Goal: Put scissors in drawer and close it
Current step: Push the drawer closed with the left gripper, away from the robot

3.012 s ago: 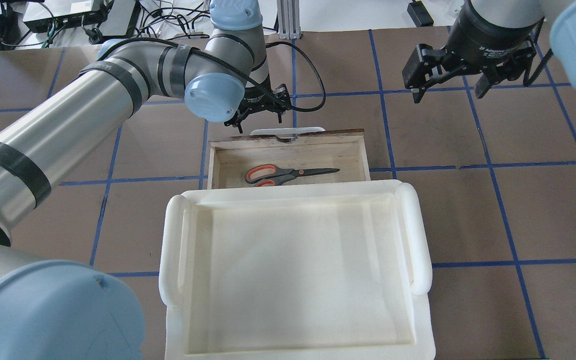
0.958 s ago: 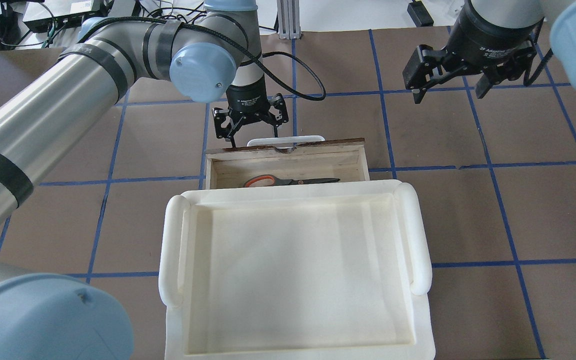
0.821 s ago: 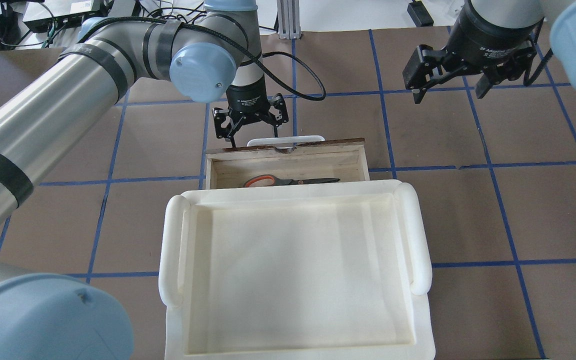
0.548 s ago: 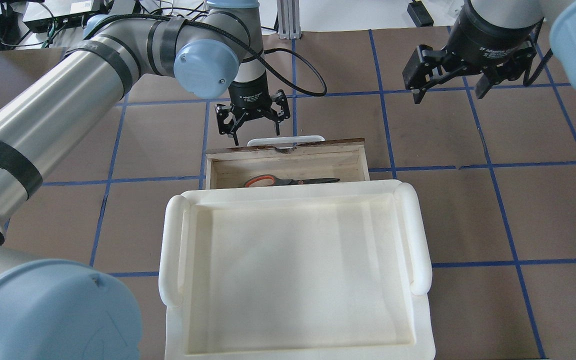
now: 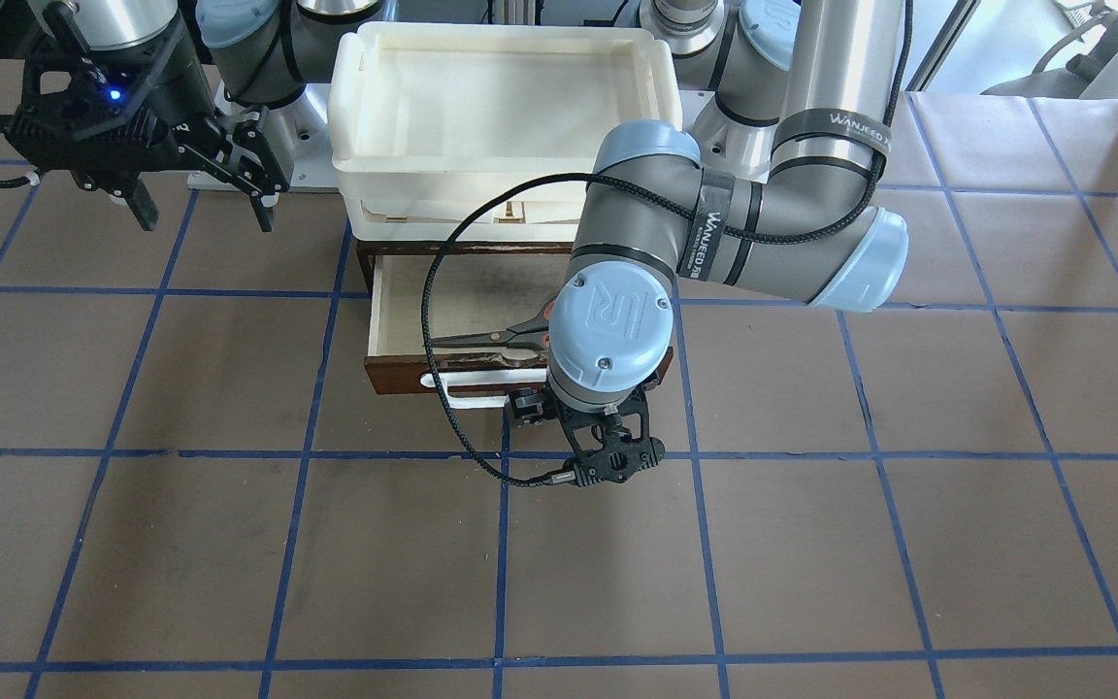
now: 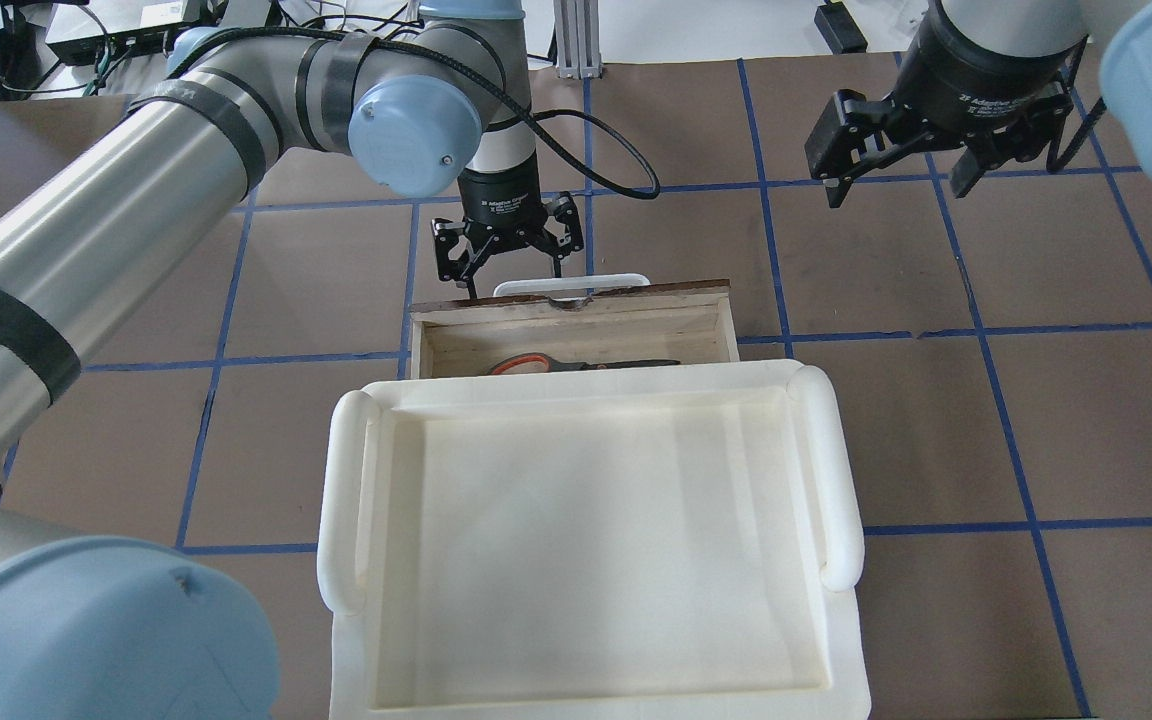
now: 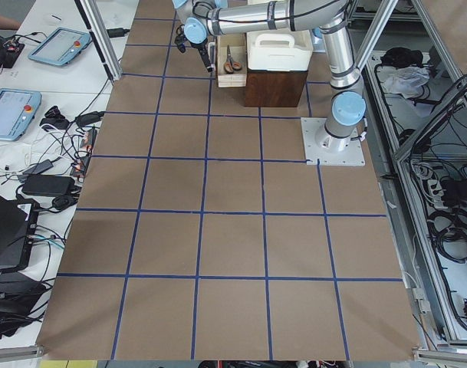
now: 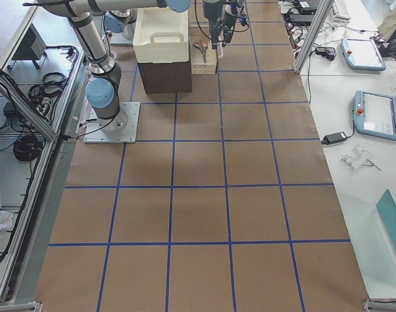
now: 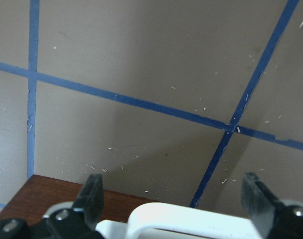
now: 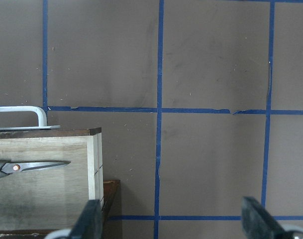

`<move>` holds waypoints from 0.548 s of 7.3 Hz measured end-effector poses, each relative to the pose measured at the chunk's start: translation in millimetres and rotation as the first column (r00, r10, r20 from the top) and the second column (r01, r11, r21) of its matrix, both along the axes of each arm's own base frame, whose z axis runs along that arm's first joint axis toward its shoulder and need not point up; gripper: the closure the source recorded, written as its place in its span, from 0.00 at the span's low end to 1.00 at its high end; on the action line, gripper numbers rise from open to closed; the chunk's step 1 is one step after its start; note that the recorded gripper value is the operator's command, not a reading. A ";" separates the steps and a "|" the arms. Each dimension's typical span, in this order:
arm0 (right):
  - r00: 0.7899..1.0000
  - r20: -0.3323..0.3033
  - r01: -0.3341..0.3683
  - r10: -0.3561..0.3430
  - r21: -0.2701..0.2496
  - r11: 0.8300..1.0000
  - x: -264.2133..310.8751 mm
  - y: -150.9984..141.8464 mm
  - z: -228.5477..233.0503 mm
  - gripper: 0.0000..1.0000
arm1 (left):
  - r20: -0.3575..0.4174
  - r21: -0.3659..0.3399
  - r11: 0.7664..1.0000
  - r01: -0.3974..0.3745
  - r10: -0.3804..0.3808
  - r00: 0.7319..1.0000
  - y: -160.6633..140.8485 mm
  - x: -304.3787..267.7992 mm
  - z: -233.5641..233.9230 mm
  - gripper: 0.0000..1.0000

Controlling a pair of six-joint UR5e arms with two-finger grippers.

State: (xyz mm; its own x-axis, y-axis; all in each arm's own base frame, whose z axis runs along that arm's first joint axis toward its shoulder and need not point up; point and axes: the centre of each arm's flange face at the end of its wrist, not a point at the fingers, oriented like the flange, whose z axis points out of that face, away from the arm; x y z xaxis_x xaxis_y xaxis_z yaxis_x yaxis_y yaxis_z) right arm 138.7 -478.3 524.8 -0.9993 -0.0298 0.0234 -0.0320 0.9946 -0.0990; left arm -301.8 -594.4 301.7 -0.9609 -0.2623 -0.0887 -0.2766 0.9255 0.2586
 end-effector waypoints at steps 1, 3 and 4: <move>1.000 0.001 0.000 0.000 0.000 1.000 0.1 0.0 0.1 0.00 | 0.004 0.019 1.000 0.001 -0.001 1.000 3.6 0.3 0.4 0.00; 1.000 -0.001 -0.001 0.001 -0.001 1.000 -0.1 -0.1 0.1 0.00 | 0.014 0.054 0.999 0.004 -0.005 1.000 10.1 -0.2 -0.4 0.00; 1.000 -0.002 -0.001 0.001 -0.001 1.000 -0.2 -0.1 0.1 0.00 | 0.018 0.070 0.998 0.007 -0.008 1.000 13.7 -1.6 -1.4 0.00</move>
